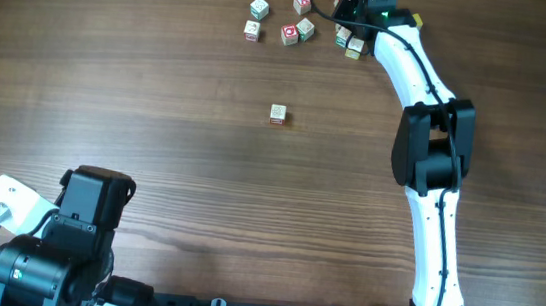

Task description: Form a horizontal line

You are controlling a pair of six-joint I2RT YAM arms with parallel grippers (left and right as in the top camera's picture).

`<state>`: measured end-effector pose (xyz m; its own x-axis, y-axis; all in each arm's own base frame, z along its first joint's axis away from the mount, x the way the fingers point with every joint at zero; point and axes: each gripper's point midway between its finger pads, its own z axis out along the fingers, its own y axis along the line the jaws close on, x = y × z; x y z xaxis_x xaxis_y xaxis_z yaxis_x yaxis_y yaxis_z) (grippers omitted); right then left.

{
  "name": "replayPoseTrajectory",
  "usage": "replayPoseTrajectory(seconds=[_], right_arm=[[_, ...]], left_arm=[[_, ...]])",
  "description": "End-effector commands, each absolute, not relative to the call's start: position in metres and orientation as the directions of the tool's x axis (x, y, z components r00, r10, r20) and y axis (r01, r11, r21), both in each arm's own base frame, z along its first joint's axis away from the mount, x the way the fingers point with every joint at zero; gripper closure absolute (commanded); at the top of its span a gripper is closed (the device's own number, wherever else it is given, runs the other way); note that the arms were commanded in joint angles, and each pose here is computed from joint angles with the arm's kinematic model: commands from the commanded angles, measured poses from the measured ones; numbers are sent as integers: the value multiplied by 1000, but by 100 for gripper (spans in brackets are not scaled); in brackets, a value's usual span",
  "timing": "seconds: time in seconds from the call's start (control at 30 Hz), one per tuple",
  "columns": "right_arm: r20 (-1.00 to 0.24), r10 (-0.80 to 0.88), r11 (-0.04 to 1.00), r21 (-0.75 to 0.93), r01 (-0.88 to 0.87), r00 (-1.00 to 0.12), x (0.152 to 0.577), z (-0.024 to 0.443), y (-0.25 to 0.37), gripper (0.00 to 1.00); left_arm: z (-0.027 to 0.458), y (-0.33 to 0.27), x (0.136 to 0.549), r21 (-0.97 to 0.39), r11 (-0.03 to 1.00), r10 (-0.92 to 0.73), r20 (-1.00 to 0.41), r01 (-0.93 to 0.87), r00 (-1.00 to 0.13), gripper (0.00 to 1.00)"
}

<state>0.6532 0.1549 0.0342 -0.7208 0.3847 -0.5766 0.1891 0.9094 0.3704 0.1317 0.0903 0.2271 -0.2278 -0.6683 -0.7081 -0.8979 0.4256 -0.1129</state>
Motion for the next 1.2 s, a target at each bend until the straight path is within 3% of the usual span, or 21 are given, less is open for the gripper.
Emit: replayPoseTrajectory(seconds=[0.0, 0.33, 0.47, 0.8, 1.17], right_arm=[[-528, 373, 920, 321, 227, -763, 640, 4, 151, 95], [-475, 277, 932, 343, 114, -835, 625, -2, 176, 96], [-515, 316, 939, 292, 183, -797, 631, 1, 162, 95], [-620, 335, 920, 377, 105, -710, 663, 42, 176, 95], [-653, 342, 936, 297, 187, -676, 667, 32, 151, 95]], left_arm=[[227, 92, 130, -127, 403, -675, -710, -906, -201, 0], [227, 92, 130, -127, 403, -675, -710, -906, -201, 0], [227, 92, 130, -127, 403, -675, -710, -906, -201, 0], [227, 92, 130, -127, 403, -675, -710, -906, -201, 0], [227, 92, 130, -127, 403, -675, -710, -906, -201, 0]])
